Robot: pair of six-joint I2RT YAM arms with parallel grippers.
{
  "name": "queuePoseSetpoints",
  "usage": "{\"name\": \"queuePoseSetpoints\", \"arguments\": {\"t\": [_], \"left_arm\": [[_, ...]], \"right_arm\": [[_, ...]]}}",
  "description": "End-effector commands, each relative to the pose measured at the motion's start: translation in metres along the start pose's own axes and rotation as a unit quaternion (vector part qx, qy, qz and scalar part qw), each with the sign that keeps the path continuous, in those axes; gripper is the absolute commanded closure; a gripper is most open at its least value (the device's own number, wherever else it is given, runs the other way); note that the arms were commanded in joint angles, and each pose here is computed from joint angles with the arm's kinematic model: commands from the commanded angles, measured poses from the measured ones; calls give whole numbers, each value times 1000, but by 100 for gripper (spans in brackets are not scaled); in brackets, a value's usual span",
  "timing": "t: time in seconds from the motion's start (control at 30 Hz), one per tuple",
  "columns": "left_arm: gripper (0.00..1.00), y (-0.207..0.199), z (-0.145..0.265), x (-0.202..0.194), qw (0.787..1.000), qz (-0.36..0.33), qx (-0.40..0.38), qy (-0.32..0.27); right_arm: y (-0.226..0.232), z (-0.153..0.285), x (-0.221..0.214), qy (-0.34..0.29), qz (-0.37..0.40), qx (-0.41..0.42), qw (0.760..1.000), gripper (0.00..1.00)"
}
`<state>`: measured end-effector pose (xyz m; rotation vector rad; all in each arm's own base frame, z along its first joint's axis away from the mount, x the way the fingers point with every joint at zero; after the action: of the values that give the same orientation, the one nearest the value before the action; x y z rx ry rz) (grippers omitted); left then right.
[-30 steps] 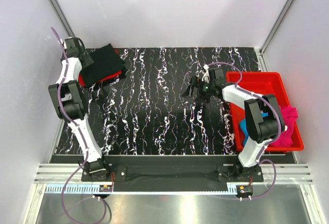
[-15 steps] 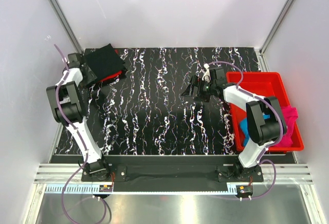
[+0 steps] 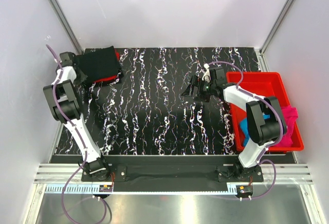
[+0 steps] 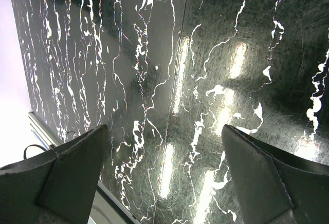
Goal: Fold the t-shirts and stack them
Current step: Neatly place the folded tshirt to the corner
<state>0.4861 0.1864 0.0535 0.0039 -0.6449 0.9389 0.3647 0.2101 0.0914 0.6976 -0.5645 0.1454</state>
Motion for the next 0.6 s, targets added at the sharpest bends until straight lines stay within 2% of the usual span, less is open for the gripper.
{"name": "queuePoseSetpoints", "arguments": {"t": [0.0, 0.1, 0.17, 0.3, 0.33, 0.4, 0.47, 0.53, 0.57], "left_arm": [[81, 6, 3, 30, 999, -7, 35, -36], [78, 11, 7, 46, 997, -7, 58, -59], [68, 10, 12, 57, 995, -3, 65, -77], [62, 5, 22, 66, 995, 5, 64, -83], [57, 0, 27, 65, 995, 9, 54, -82], [55, -2, 41, 62, 995, 15, 41, -85], [48, -18, 59, 59, 996, 14, 0, -90], [45, -25, 65, 37, 998, 9, -23, -60], [45, -33, 80, 37, 997, 7, -45, -63]], "right_arm": [[11, 6, 16, -24, 15, 19, 999, 0], [12, 6, 15, -24, 15, 20, 999, 0], [12, 6, 15, -24, 16, 21, 999, 0], [11, 5, 15, -24, 15, 21, 999, 0], [11, 5, 15, -24, 15, 20, 999, 0], [11, 4, 14, -22, 15, 21, 999, 0], [10, 4, 15, -22, 12, 19, 999, 0], [11, 5, 17, -26, 14, 19, 999, 0], [10, 7, 18, -26, 13, 11, 1000, 0]]}}
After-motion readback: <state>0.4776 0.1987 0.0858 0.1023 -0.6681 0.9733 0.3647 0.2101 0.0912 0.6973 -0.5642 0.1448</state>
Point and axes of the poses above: each gripper's point midway between its finger pads, its own z axis back along the fingers, its own y axis along the line the jaws close on, x = y × z, the point moved 1 cm from there along z, back along the fingers, and after that the axes turned 11 degrees about z, right-handed, at the moved point
